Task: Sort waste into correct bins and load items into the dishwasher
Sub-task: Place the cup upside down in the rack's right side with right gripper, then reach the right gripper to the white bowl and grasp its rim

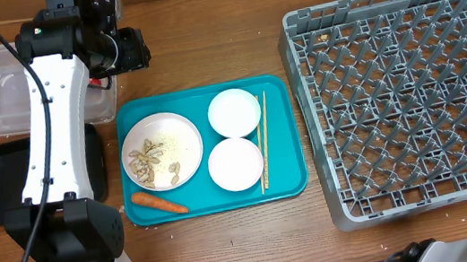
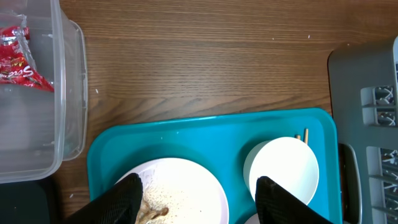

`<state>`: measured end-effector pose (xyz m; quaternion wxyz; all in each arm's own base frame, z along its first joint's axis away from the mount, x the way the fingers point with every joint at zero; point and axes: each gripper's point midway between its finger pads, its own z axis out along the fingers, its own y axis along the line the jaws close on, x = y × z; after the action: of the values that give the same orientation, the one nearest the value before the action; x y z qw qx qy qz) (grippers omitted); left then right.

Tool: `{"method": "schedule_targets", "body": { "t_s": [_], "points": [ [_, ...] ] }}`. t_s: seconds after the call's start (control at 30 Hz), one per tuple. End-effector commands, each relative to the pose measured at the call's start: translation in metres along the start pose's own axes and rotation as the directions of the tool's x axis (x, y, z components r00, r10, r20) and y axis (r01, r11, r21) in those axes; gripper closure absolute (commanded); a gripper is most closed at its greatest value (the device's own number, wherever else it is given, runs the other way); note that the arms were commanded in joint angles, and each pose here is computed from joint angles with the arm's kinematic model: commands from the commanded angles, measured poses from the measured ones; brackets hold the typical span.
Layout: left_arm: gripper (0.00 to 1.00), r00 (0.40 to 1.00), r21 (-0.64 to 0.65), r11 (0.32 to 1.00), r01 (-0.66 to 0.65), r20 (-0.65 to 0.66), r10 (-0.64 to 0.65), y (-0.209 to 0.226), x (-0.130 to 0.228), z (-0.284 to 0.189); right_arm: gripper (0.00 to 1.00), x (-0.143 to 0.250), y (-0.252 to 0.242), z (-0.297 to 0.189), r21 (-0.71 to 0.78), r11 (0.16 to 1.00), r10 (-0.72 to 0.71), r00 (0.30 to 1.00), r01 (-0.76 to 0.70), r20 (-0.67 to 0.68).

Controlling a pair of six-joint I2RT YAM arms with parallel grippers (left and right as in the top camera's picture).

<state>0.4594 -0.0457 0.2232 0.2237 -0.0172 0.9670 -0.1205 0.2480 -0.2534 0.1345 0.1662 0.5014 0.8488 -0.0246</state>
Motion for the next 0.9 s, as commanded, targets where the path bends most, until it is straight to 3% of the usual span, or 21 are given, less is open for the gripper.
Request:
{"method": "schedule_targets", "body": {
  "t_s": [0.0, 0.43, 0.57, 0.73, 0.87],
  "points": [
    [0.39, 1.0, -0.005, 1.0, -0.001, 0.019, 0.001, -0.002, -0.004, -0.006, 0.27, -0.009, 0.004, -0.005, -0.02, 1.0, 0.005, 1.0, -0.004, 0.027],
    [0.39, 1.0, -0.005, 1.0, -0.001, 0.019, 0.001, -0.002, -0.004, -0.006, 0.28, -0.012, 0.005, -0.006, -0.025, 1.0, 0.005, 0.999, -0.004, 0.04],
    [0.36, 1.0, 0.009, 1.0, -0.001, 0.018, 0.001, -0.004, -0.004, -0.006, 0.28, -0.004, 0.03, -0.009, -0.17, 0.985, -0.03, 1.0, 0.03, 0.004],
    [0.3, 1.0, 0.05, 0.999, -0.011, 0.011, 0.011, -0.015, -0.002, -0.005, 0.28, 0.013, 0.103, -0.046, -0.561, 0.796, -0.236, 0.97, 0.227, 0.058],
    [0.24, 0.999, 0.067, 0.996, -0.052, 0.0, 0.052, -0.034, 0.002, 0.0, 0.28, 0.032, 0.151, -0.087, -0.686, 0.624, -0.352, 0.919, 0.374, 0.181]
  ]
}}
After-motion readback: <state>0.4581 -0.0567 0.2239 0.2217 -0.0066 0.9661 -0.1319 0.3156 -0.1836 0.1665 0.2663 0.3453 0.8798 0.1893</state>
